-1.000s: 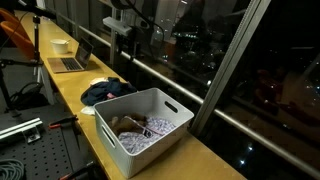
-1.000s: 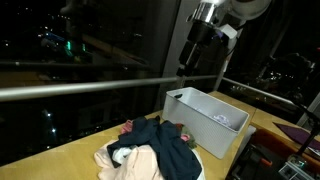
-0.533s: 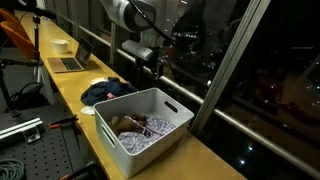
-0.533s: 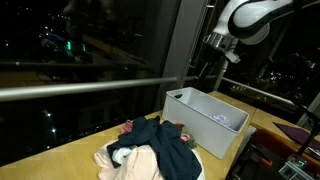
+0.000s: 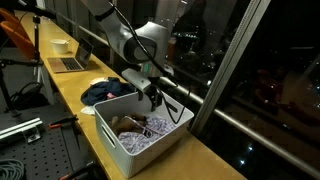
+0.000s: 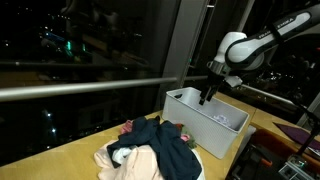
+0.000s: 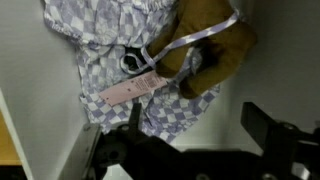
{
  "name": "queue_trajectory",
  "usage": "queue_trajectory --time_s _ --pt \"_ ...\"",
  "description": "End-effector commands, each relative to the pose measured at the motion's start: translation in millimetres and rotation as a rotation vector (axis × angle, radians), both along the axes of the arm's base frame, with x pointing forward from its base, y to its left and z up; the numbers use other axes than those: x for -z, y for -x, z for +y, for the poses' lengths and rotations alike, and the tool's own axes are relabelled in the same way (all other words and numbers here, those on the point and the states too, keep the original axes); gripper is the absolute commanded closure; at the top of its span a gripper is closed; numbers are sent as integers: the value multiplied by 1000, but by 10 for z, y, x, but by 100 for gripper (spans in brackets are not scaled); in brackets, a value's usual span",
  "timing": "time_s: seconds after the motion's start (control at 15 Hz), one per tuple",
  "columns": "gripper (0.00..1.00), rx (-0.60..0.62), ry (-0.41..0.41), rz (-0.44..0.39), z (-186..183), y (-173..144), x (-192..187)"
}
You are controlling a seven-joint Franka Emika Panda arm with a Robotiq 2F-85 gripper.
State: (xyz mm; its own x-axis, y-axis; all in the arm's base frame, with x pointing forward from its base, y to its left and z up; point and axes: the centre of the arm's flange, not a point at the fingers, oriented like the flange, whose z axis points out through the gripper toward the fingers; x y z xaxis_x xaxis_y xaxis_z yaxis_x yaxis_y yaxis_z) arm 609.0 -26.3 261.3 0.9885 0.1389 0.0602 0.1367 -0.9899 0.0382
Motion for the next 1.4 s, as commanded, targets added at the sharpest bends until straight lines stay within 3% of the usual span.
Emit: queue_trajectory --time_s 0.0,0.27,0.53,0.87,0.93,1.07,1.33 --pt "0 48 55 12 -252 -36 437" --pt "0 128 60 84 -581 -89 1159" --pt "0 178 45 142 -670 -76 1699" --pt "0 212 34 161 -655 -127 1992" --pt "25 215 34 160 -647 -143 2006" --pt "34 213 39 157 -634 -170 1992" --pt "65 207 46 143 -607 -209 1818"
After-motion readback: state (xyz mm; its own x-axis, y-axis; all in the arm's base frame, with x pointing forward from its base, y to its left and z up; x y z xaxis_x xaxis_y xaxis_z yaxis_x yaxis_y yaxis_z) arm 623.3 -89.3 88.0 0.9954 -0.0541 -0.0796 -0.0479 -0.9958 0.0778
